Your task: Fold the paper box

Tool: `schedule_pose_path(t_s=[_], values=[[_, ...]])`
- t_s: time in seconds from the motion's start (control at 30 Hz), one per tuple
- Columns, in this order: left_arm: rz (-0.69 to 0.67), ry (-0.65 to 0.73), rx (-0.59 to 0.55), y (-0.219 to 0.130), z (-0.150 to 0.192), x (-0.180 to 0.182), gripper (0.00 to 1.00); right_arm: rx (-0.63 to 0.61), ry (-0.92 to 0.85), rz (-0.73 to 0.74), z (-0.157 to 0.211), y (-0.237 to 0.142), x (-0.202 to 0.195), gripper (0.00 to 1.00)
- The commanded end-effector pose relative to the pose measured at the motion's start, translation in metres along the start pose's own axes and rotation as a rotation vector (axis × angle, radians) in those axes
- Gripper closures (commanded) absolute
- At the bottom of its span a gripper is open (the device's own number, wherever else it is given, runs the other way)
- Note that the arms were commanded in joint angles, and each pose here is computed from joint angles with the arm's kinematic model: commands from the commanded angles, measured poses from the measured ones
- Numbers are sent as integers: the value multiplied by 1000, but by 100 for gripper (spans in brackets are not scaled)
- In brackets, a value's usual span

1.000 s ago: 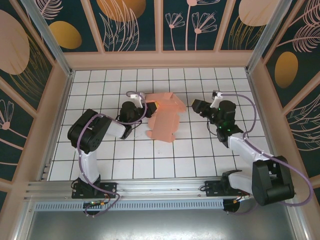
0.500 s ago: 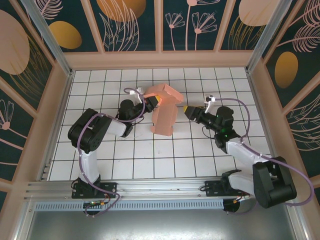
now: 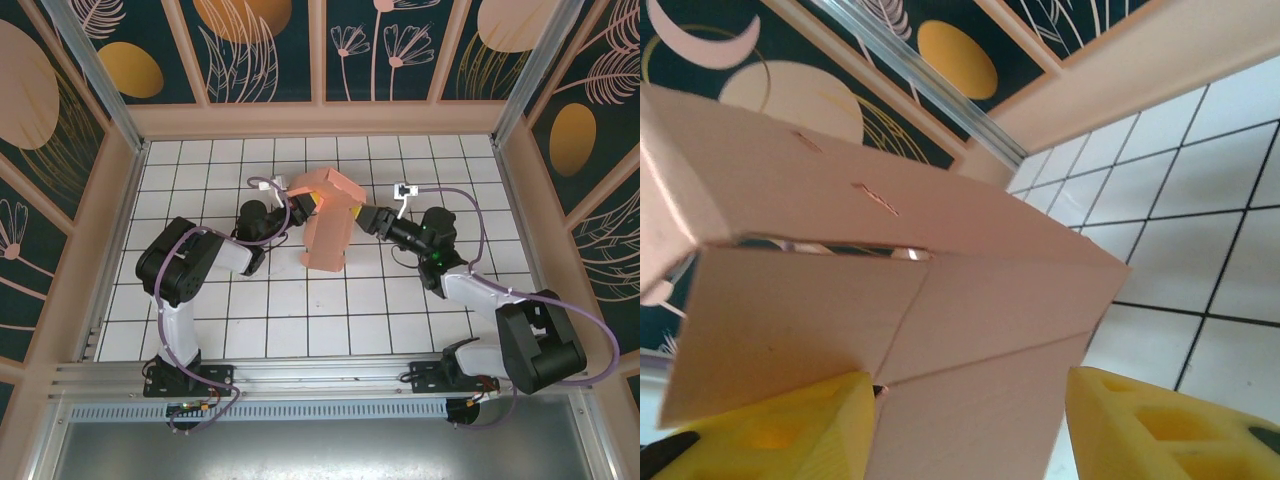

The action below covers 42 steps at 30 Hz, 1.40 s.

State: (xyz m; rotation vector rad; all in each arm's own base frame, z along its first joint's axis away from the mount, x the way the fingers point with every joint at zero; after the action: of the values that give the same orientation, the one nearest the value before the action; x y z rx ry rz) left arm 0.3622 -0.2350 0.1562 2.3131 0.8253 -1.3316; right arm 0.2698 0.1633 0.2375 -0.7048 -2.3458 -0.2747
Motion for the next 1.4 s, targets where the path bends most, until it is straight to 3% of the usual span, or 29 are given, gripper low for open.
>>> schedule_pose_path(t_s=[0.0, 0.63, 0.9, 1.37], values=[[46, 35, -22, -2, -7, -10, 100, -75, 5, -61, -13, -5, 7, 47], [27, 46, -7, -2, -3, -2, 100, 2, 66, -64, -9, 24, -3, 50], [25, 33, -9, -2, -2, -1, 100, -85, 66, -70, -13, -1, -4, 50], [3, 35, -1, -1, 1, 7, 100, -43, 14, -144, -12, 11, 15, 47]])
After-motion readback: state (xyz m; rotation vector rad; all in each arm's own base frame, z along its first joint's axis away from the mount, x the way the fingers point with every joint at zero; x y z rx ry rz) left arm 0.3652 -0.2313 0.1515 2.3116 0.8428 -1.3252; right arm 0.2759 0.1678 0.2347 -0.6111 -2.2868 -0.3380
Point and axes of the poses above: each hand's point on the last joint's axis, 136 mm out from that joint toward the fingers, its own y axis out along the fingers, its own x axis along the line the jaws close on, z = x × y, the point moved 8 cm from there along -y, back along the fingers, and after that the axes turned 7 degrees about -y, right-handed, at the moved point
